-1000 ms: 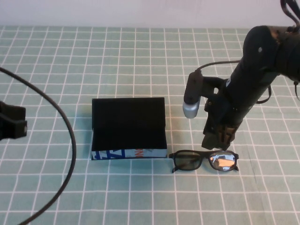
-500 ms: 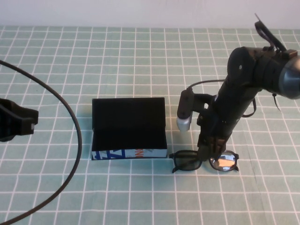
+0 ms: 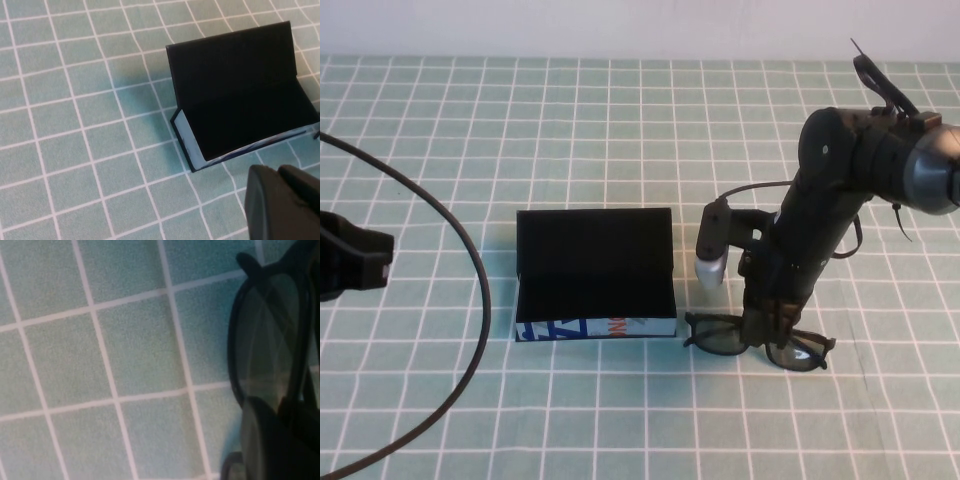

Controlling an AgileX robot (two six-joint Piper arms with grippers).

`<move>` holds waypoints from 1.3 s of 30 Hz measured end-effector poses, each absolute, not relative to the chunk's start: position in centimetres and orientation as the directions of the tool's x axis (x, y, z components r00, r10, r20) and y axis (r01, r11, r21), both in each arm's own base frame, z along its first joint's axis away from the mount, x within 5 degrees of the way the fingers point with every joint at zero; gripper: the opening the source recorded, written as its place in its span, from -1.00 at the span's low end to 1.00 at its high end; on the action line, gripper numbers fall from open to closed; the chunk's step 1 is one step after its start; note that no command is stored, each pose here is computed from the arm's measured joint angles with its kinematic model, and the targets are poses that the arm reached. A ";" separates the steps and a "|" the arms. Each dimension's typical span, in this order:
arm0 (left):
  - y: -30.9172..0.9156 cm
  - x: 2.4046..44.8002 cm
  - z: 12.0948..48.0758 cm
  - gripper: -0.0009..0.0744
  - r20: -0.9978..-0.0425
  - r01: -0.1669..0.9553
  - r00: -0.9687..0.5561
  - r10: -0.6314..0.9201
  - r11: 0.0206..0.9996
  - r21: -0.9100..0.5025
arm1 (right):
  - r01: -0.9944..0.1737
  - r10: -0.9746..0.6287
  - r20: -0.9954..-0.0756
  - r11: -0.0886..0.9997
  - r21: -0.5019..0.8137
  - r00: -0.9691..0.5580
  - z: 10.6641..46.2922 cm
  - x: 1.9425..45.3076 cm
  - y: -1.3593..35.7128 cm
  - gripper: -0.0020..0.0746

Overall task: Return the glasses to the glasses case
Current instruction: Pick up the glasses from the table, then place the glasses in the glasses case

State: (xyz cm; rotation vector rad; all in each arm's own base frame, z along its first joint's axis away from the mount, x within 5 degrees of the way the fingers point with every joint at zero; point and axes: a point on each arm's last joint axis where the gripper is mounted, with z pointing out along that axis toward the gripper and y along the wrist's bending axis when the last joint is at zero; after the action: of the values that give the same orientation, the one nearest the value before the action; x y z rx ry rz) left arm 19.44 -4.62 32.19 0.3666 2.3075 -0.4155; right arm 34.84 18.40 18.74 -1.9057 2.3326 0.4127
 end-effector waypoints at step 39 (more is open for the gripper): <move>-4.2 19.3 32.3 -0.97 -0.730 0.373 -0.663 0.165 0.918 -0.131 | -1.000 -0.910 -0.415 0.021 -0.021 -0.010 25.3 35.8 31.1 -0.90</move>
State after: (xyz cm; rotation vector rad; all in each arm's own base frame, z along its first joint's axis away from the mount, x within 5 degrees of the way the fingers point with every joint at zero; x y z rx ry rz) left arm 19.29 -4.23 32.32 0.3812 2.3002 -0.3471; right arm 35.81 31.07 25.27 -1.9597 1.9912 0.4034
